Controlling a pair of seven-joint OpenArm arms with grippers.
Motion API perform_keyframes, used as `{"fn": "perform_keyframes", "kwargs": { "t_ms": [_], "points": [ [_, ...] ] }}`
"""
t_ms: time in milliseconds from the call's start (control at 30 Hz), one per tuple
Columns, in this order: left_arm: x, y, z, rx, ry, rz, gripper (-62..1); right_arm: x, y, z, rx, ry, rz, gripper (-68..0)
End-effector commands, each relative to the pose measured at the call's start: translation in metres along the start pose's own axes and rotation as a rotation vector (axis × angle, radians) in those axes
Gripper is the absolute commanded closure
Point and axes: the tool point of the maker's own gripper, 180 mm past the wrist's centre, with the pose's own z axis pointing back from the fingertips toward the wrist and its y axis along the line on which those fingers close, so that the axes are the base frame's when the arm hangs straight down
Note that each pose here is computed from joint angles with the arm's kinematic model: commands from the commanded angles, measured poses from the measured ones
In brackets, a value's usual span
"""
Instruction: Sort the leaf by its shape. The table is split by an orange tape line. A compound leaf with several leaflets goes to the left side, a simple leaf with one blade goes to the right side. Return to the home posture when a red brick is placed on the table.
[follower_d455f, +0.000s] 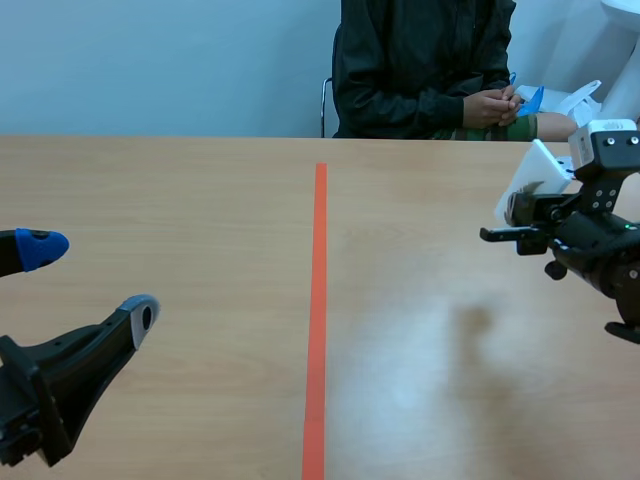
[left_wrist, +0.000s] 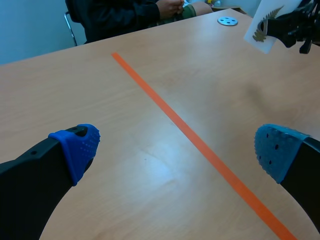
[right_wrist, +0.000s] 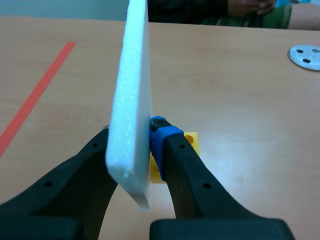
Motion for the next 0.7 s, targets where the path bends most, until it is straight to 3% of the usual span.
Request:
{"fn": "perform_keyframes", "kwargs": {
  "t_ms": [0, 133, 300, 467, 667],
  "points": [
    [0.008, -0.003, -0.002, -0.006, -0.033, 0.007, -62.3, 0.011, -0.011, -0.007, -0.025, -0.027, 0.012, -3.7],
    [0.008, -0.003, -0.002, -0.006, -0.033, 0.007, -62.3, -0.001, -0.025, -0.016, -0.065, 0.011, -0.007, -3.7],
    [0.008, -0.003, -0.002, -0.006, -0.033, 0.007, -62.3, -0.008, -0.044, -0.022, -0.105, 0.001, -0.013, -3.7],
    [0.008, -0.003, -0.002, -0.006, -0.033, 0.007, -62.3, -0.011, -0.056, -0.024, -0.111, -0.006, 0.025, -3.7],
    [0.008, -0.003, -0.002, -0.006, -0.033, 0.007, -62.3, -0.023, -0.047, -0.031, -0.092, 0.008, 0.092, -3.7]
  ]
}}
